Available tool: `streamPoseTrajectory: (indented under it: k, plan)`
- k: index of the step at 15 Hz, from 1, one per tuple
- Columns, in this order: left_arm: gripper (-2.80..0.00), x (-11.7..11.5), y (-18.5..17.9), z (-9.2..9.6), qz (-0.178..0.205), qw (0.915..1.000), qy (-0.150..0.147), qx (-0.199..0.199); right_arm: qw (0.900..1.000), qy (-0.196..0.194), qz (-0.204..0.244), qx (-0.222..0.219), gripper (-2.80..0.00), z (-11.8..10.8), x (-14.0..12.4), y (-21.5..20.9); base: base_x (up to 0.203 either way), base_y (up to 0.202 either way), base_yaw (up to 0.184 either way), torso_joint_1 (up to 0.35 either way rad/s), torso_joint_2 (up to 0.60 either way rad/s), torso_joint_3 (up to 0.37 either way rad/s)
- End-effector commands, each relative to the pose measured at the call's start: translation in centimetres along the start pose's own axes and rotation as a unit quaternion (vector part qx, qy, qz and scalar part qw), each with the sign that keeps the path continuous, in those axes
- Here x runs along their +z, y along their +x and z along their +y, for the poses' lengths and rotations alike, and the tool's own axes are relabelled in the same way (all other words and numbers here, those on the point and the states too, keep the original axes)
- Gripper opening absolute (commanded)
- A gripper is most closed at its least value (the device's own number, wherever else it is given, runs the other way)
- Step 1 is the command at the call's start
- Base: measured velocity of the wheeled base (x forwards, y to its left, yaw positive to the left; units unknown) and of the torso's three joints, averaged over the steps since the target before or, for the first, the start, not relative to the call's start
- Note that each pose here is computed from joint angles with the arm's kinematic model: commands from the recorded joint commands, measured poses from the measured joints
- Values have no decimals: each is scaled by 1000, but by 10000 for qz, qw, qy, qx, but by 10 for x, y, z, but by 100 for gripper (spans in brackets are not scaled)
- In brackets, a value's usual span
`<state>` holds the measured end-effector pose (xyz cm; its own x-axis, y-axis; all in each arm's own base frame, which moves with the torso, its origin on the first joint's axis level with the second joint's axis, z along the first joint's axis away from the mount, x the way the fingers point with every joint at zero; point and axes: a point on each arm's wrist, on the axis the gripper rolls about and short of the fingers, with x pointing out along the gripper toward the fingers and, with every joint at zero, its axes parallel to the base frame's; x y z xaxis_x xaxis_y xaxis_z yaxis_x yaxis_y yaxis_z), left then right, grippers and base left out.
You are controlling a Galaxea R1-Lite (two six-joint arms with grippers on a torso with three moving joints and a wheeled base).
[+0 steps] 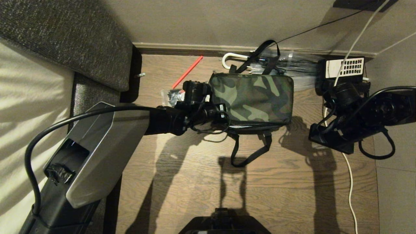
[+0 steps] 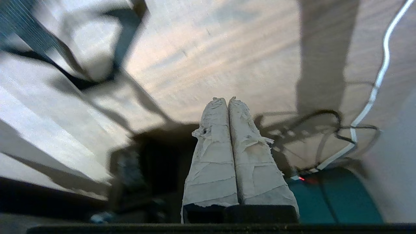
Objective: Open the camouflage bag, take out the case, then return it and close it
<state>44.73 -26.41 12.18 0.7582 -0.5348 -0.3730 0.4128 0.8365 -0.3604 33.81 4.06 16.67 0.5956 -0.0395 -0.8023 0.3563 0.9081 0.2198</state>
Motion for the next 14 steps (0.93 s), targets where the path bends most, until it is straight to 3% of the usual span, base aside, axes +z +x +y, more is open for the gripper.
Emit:
streamPoseTrajectory:
  k: [1, 3, 6, 7, 8, 14]
  plan:
    - [-280, -4, 3, 2, 38, 10000, -17, 52, 9997, 219, 39, -51, -280, 5, 10, 14, 0, 0, 0, 0, 0, 0]
    - [-280, -4, 3, 3, 19, 9999, -20, 118, 9983, 540, 158, -118, -280, 7, 13, 18, 0, 0, 0, 0, 0, 0]
    - [-280, -6, 6, 9, 49, 9998, -38, 167, 9982, 553, 206, -138, -280, 12, 19, 24, 0, 0, 0, 0, 0, 0]
    - [-280, -7, 6, 10, 59, 9998, -40, 174, 9981, 535, 251, -156, -234, 13, 19, 26, 0, 0, 0, 0, 0, 0]
    - [-280, -9, 7, 10, 76, 9998, -40, 177, 9979, 489, 365, -233, 0, 12, 15, 28, 0, 0, 0, 0, 0, 0]
    - [-280, -11, 9, 13, 90, 9997, -48, 231, 9978, 562, 349, -99, 0, 13, 16, 33, 0, 0, 0, 0, 0, 0]
